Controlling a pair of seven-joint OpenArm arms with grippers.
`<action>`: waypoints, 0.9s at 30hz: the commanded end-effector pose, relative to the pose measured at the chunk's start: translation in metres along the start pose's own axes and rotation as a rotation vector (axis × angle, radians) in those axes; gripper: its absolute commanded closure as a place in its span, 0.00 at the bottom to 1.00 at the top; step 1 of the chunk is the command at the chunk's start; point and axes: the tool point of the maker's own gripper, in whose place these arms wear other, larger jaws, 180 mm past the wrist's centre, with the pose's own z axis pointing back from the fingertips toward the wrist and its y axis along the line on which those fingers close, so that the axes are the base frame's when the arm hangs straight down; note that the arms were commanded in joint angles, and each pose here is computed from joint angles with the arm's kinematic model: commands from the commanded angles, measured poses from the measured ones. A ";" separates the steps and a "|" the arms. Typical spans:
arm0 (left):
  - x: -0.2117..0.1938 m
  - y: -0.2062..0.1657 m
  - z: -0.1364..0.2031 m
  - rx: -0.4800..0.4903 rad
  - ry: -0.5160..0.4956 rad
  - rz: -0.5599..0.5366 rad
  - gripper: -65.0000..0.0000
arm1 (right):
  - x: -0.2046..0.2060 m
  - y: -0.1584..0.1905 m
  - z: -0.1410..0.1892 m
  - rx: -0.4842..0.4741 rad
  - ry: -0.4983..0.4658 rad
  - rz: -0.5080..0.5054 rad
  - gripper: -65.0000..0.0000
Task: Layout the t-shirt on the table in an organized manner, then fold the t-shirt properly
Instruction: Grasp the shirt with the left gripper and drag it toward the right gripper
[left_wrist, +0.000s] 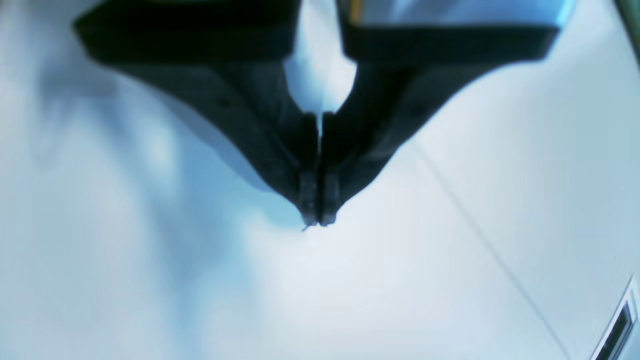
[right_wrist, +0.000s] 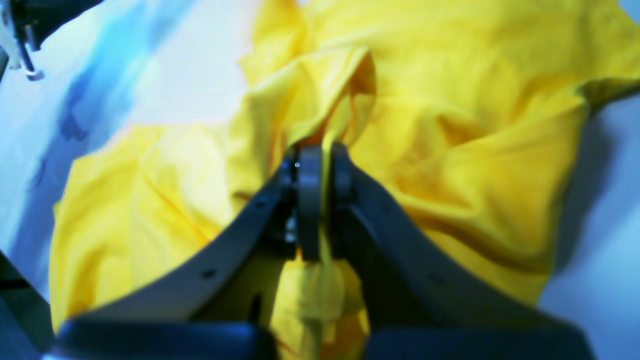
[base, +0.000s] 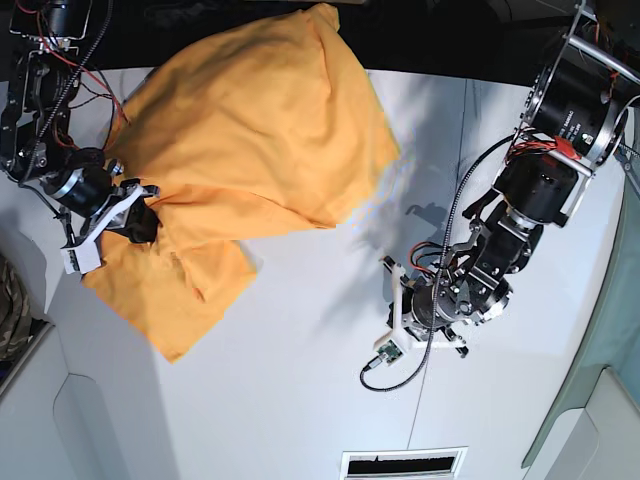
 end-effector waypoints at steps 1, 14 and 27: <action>0.027 0.012 0.001 0.017 -0.064 -0.006 1.00 | 0.020 -0.001 0.005 0.004 -0.055 0.023 1.00; 0.050 -0.044 0.019 -0.313 -0.098 0.162 0.92 | 0.026 0.013 -0.001 0.049 -0.100 -0.021 0.57; 0.093 -0.157 0.098 -0.562 -0.283 0.144 0.69 | 0.100 -0.005 -0.024 -0.051 -0.226 -0.035 0.56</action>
